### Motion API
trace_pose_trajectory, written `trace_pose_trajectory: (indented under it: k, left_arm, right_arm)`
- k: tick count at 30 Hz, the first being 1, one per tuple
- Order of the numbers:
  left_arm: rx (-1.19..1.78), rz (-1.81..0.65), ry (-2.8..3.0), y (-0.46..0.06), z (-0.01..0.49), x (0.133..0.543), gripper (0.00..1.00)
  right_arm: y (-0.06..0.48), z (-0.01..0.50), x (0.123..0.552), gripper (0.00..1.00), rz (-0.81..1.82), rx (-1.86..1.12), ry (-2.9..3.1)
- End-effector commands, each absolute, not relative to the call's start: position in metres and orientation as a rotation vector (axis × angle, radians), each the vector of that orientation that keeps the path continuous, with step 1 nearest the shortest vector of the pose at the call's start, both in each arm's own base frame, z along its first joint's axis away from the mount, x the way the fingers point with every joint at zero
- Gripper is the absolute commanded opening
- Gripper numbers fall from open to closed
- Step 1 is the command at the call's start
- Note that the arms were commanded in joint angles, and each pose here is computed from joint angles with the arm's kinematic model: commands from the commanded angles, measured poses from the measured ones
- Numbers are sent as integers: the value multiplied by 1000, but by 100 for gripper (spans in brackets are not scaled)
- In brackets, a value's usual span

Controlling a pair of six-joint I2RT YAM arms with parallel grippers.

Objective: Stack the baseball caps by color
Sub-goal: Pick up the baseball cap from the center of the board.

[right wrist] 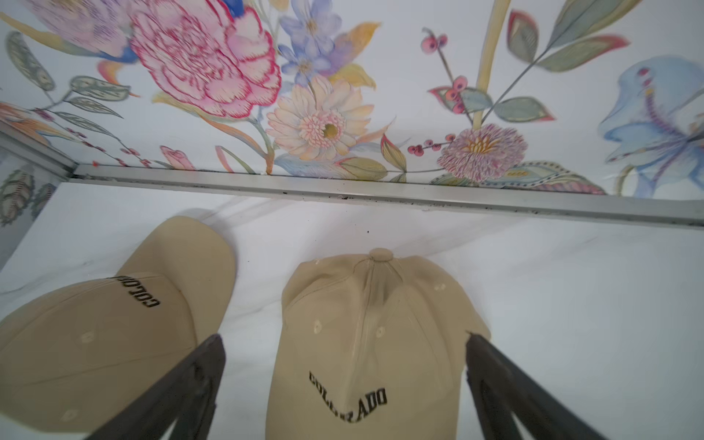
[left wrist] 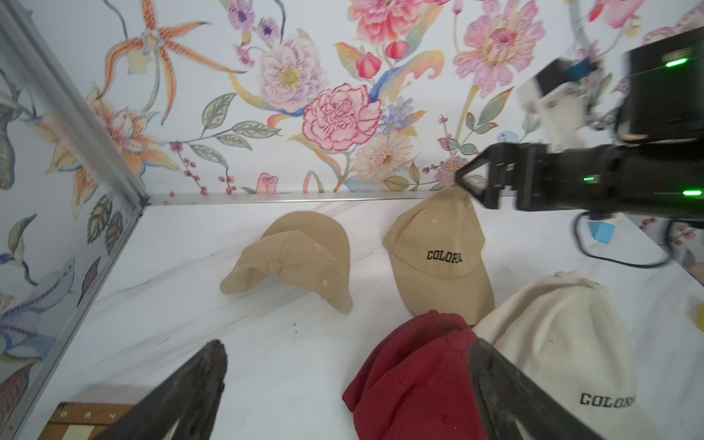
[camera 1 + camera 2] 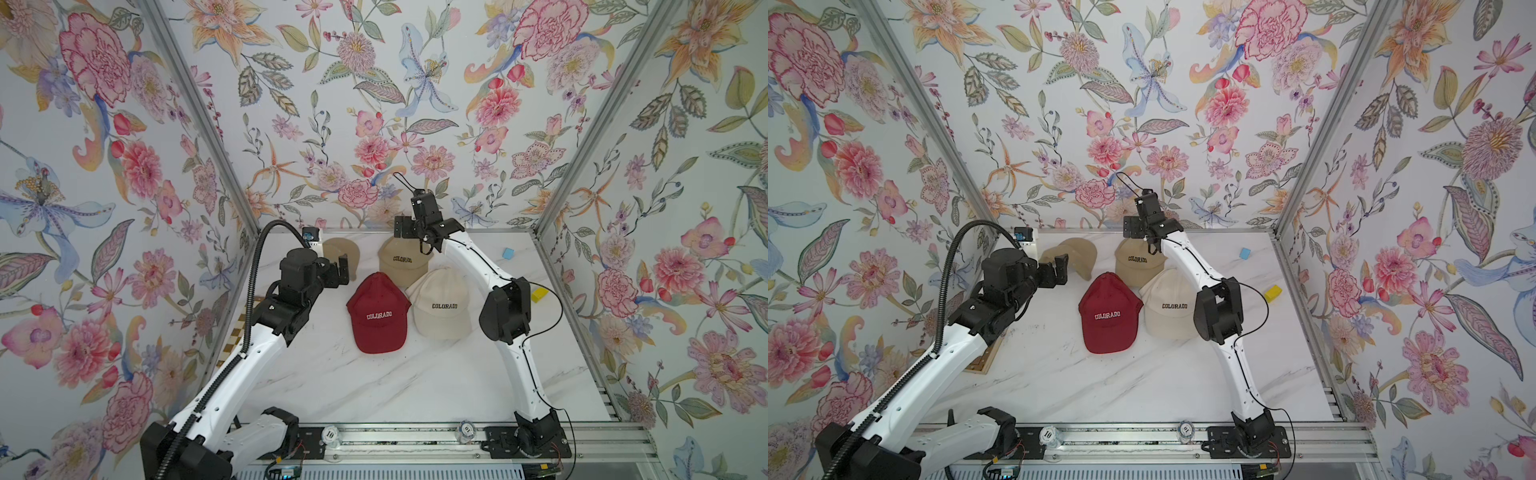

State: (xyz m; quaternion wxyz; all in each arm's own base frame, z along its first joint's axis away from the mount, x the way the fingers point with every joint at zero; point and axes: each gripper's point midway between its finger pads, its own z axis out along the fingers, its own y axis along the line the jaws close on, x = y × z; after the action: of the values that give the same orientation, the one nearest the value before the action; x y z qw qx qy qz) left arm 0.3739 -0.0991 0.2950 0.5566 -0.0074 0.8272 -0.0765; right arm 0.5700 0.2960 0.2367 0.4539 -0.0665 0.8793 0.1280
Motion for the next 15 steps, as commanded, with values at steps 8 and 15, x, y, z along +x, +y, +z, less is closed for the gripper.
trace_pose_trajectory:
  k: [8,15]
  left_arm:
    - [-387,-433,2007,-89,214,433,100]
    - [-459,-452,1976,-86,189,471,100]
  right_arm:
    - [255,308,429,99,405,-480,2124]
    - [179,295,351,99,378,-395,2163]
